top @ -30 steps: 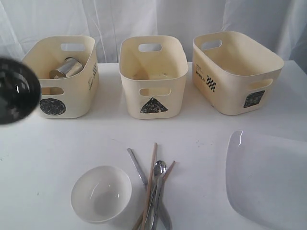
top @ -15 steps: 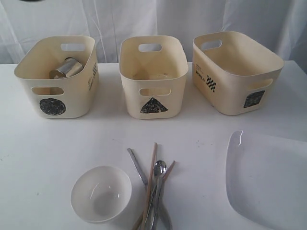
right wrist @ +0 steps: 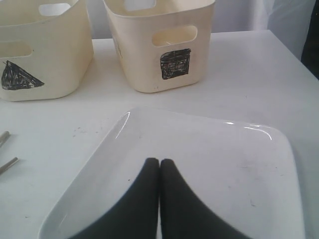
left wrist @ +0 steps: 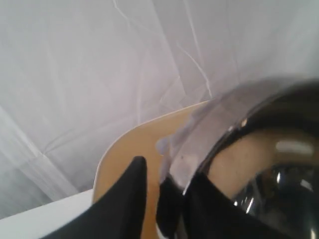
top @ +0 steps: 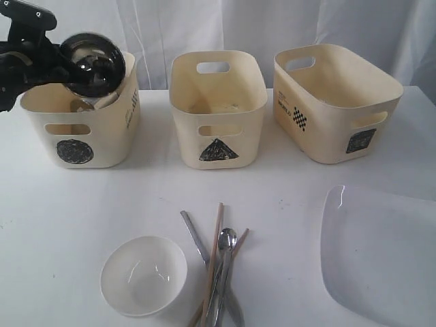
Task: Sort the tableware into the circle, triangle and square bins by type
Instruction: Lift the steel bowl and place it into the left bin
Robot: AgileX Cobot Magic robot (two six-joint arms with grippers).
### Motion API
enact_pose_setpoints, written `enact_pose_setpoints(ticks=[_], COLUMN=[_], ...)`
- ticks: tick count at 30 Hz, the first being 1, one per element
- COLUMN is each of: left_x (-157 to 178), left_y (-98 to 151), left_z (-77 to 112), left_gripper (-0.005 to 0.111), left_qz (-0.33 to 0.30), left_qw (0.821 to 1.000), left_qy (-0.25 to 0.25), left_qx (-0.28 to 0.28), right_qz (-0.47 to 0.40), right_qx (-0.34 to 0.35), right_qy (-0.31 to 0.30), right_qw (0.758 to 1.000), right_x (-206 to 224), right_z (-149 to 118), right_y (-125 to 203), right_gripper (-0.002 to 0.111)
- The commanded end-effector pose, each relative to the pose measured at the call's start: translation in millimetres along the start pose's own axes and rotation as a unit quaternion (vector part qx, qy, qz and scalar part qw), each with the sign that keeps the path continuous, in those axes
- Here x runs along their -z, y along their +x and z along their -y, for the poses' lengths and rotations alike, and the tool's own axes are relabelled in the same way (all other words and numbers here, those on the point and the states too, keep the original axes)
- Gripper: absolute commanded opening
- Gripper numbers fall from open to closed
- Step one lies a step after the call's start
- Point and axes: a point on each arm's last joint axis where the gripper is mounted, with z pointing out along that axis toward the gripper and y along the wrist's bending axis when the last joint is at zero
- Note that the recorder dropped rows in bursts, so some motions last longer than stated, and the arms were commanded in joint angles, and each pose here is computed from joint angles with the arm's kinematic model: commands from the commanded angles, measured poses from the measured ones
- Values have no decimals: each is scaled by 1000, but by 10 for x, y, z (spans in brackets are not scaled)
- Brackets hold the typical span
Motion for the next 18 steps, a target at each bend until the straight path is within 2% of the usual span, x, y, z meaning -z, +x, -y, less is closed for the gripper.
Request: enact_pose_setpoints(ticks=[1,3,6,11,14,15,16,17,18], left_x=[15,31,111,438,759,1025,1154,1374,1440], left_y=[-81,-80,-154,-505,-676,-709,-692,-626,-586], left_z=[-24,-22,-41,-136,-178,-180,-169,-117,-92], left_gripper=[59,69,75,75,75,75,75,75,75], left_qz=[15,1,-22,-44,-108,-191,-240,-338,-375], left_qw=[1000,999,997,995,987,967,954,919,904], left_qy=[-5,-1,6,14,29,38,44,66,77], left_qx=[23,48,73,89,118,162,174,190,189], right_qz=[9,9,9,9,9,9,9,9,9], right_qx=[2,2,2,2,2,2,2,2,2], right_qy=[-1,-1,-1,-1,-1,-1,-1,-1,-1], right_qw=[1000,1000,1000,1000,1000,1000,1000,1000,1000], right_x=[3,3,3,3,3,3,3,3,3], right_z=[-1,-1,-1,-1,-1,-1,-1,-1,-1], right_y=[-9,-9,-9,-9,-9,-9,-9,-9,-9], right_gripper=[0,0,0,0,0,0,0,0,0])
